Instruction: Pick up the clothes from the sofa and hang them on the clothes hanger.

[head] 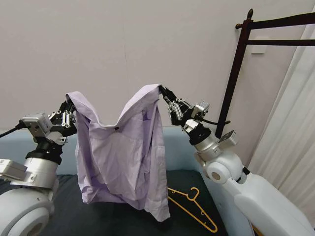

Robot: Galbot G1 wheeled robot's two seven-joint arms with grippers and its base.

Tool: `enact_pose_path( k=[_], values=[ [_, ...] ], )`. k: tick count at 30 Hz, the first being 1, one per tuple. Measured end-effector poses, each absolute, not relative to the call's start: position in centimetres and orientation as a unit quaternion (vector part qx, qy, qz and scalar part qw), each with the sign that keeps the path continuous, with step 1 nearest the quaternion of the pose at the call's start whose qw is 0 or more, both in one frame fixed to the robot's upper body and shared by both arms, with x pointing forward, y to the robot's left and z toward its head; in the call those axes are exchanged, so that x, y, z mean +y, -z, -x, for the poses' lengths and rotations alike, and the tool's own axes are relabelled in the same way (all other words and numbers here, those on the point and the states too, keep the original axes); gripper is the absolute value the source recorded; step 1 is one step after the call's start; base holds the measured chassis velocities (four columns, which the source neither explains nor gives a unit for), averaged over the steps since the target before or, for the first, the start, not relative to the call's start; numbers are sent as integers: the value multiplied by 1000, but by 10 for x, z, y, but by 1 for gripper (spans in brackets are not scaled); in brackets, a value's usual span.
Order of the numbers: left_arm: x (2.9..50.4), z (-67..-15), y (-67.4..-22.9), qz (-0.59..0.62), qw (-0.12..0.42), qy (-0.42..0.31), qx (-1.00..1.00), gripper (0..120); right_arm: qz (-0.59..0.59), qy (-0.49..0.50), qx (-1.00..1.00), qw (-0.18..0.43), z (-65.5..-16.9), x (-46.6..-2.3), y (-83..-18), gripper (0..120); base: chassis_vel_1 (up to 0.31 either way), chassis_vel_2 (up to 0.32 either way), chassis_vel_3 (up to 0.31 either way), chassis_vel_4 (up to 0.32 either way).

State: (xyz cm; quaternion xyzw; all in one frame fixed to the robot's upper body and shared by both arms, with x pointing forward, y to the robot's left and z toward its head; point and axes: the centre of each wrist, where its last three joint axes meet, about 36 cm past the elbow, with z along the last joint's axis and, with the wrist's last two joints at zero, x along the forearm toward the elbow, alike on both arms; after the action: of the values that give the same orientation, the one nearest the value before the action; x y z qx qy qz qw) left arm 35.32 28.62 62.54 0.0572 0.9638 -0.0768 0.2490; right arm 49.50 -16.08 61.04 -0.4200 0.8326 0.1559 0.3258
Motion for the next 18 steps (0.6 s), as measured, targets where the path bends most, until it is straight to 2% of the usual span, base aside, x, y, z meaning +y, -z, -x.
enact_pose_path(
  k=[7, 12, 15, 18],
  values=[
    [297, -368, -610, -34, 251, 70, 965, 0, 405, -188, 837, 316, -495, -156, -613, 0, 0, 0, 0, 0],
    [334, -401, -583, 2, 289, -35, 957, 0, 360, -110, 860, 344, -514, -174, -613, 0, 0, 0, 0, 0],
    [350, -414, -588, -17, 330, -96, 939, 0, 349, -77, 862, 361, -520, -183, -617, 0, 0, 0, 0, 0],
    [354, -416, -595, -29, 345, -118, 931, 0, 348, -54, 860, 368, -524, -186, -614, 0, 0, 0, 0, 0]
  ],
)
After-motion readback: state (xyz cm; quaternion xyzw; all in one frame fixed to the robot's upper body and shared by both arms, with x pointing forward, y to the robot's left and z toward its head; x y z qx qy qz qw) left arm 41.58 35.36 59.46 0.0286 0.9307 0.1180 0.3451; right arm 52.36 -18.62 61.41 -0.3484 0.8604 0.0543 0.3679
